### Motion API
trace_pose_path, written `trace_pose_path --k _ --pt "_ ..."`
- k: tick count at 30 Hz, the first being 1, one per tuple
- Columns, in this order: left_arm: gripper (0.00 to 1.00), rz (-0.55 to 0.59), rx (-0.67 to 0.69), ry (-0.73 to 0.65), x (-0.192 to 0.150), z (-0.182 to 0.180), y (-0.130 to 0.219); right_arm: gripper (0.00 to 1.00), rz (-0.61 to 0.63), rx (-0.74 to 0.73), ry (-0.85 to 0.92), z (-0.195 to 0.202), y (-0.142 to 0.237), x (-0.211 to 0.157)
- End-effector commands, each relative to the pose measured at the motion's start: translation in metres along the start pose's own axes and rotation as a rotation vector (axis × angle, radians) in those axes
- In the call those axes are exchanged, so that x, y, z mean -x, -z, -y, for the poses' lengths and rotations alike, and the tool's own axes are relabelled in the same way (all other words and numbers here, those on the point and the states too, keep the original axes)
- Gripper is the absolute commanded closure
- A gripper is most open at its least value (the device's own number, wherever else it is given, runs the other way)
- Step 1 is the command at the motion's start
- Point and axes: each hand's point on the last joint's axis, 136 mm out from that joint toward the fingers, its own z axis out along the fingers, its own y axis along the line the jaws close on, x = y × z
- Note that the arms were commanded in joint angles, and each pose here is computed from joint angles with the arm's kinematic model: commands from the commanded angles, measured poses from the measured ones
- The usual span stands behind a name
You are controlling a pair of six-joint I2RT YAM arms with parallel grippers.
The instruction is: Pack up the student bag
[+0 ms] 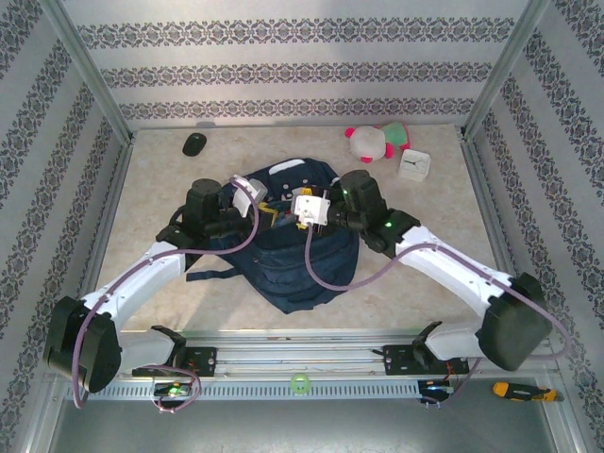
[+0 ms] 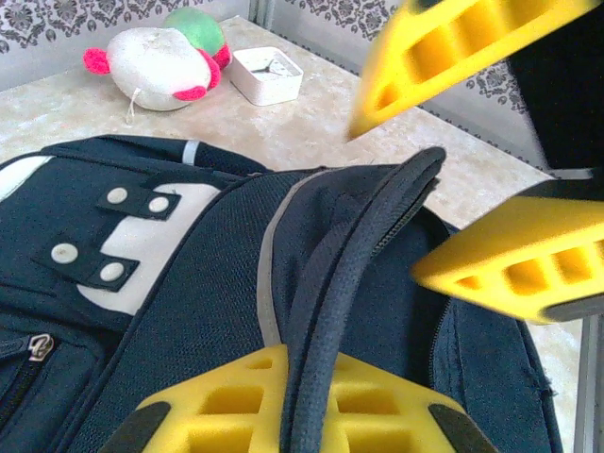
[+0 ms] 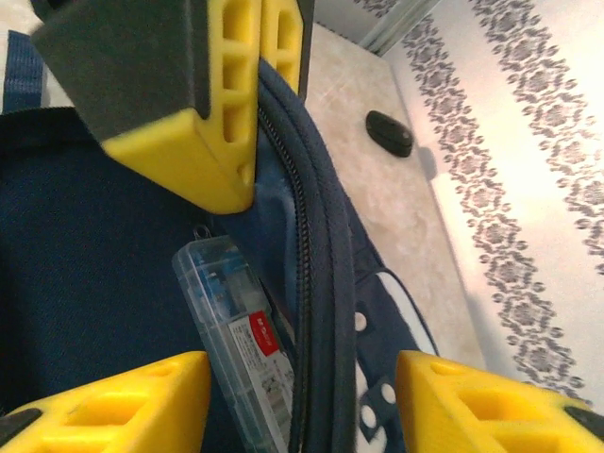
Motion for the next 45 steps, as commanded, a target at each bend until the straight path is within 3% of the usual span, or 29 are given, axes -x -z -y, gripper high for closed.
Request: trace_pose_path --k 1,3,5,7,10,14,17,20,24,29,35,45 --pt "0.89 0.142 -0.093 -0.146 0.038 0.024 0.014 0.53 0.101 0.013 -0.004 0.014 -0.002 0.026" --pt "0.83 0.142 -0.087 -0.136 0.034 0.022 0.013 0.80 0.136 0.051 -0.031 0.013 -0.002 0.030" --pt "0.73 0.141 -0.054 -0.106 0.031 0.017 0.014 0.99 0.155 0.072 -0.051 0.012 0.001 0.028" --pt "0.57 0.120 0.005 -0.063 0.023 0.008 0.017 1.00 0.164 0.082 -0.072 0.013 0.007 0.022" --pt "0.44 0.093 0.068 0.026 0.007 -0.005 0.030 1.00 0.195 0.094 -0.099 0.015 0.018 0.017" --pt "0.39 0.099 0.116 0.119 -0.018 -0.016 0.047 1.00 0.212 0.107 -0.107 0.015 0.026 0.012" --pt "0.38 0.109 0.107 0.063 -0.038 -0.010 0.052 1.00 0.239 0.118 -0.098 0.014 0.032 0.015" --pt "0.39 0.110 0.138 -0.001 -0.055 -0.014 0.051 1.00 0.262 0.127 -0.103 0.015 0.037 0.018" --pt "0.44 0.010 0.143 -0.085 -0.077 -0.022 0.041 1.00 0.276 0.133 -0.104 0.017 0.039 0.022" --pt "0.43 0.006 0.170 -0.148 -0.079 -0.036 0.030 1.00 0.287 0.130 -0.101 0.017 0.043 0.026" --pt "0.51 0.007 0.037 -0.216 -0.078 -0.024 0.015 1.00 0.289 0.136 -0.113 0.016 0.042 0.027" --pt "0.88 0.055 -0.096 -0.228 -0.076 0.006 0.021 1.00 0.212 0.109 -0.155 0.019 0.030 0.009"
